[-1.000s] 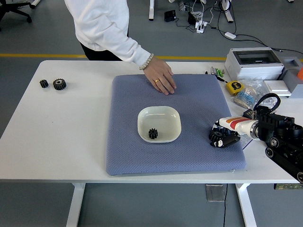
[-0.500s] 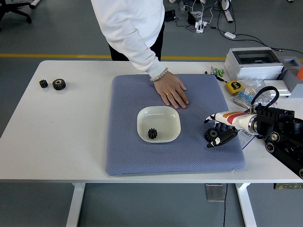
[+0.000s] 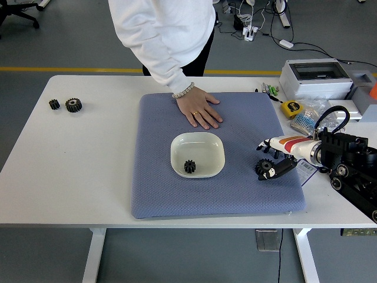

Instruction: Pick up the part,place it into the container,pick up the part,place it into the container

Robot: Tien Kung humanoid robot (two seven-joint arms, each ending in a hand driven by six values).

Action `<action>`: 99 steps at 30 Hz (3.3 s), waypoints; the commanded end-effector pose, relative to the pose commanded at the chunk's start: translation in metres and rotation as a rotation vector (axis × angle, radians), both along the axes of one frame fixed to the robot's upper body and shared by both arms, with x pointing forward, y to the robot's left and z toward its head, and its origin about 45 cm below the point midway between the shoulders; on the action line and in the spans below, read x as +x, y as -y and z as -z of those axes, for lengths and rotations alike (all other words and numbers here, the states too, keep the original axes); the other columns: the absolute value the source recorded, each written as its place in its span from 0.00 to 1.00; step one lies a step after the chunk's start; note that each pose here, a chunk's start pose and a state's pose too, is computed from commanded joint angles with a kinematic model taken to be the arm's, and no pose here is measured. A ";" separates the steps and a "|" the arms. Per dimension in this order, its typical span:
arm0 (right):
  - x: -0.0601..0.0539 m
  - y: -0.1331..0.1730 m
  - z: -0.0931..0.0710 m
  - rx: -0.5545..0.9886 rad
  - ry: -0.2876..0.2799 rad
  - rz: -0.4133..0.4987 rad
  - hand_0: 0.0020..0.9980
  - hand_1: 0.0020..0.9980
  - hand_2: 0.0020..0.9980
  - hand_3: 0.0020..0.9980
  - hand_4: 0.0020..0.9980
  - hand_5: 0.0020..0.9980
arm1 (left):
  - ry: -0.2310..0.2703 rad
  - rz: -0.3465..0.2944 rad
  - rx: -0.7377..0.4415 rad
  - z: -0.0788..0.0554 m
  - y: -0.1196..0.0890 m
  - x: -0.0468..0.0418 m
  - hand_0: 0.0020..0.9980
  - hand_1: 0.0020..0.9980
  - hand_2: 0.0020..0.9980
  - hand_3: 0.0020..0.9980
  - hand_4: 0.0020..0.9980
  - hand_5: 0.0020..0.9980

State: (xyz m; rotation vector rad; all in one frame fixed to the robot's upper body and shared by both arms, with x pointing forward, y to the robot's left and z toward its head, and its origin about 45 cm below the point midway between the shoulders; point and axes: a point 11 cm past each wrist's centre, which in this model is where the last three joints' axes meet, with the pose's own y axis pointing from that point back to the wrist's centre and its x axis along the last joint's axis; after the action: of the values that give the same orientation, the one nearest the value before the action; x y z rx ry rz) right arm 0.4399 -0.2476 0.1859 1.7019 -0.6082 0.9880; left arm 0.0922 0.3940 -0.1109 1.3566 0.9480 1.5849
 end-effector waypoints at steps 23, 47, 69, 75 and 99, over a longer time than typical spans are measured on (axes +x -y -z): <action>0.000 0.001 0.005 -0.024 0.074 -0.042 0.15 0.34 0.42 0.49 0.85 0.36 | 0.000 0.003 0.000 0.000 0.000 0.0004 0.69 0.68 0.68 0.57 0.62 0.54; -0.002 -0.006 -0.001 0.006 0.126 -0.087 0.09 0.24 0.37 0.48 0.83 0.34 | -0.007 0.009 0.000 0.000 0.000 -0.0010 0.69 0.68 0.68 0.57 0.62 0.54; 0.001 -0.039 -0.033 0.101 0.238 -0.168 0.06 0.20 0.31 0.47 0.88 0.30 | -0.007 0.016 0.004 0.000 -0.002 -0.0001 0.69 0.68 0.67 0.57 0.62 0.54; 0.002 -0.064 -0.051 0.138 0.279 -0.215 0.06 0.21 0.31 0.48 0.86 0.26 | -0.002 0.015 0.005 -0.001 -0.002 0.0022 0.69 0.68 0.68 0.57 0.62 0.54; 0.017 -0.122 -0.040 0.164 0.201 -0.170 0.27 0.44 0.72 0.92 1.00 0.49 | 0.012 0.014 0.007 -0.003 -0.003 0.0087 0.69 0.68 0.68 0.57 0.62 0.54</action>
State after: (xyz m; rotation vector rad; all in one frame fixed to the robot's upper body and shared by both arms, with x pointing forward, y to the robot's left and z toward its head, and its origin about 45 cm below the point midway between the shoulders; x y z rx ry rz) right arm 0.4570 -0.1260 0.2262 1.8347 -0.6989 1.2710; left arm 0.1009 0.3969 -0.1082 1.3542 0.9248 1.5856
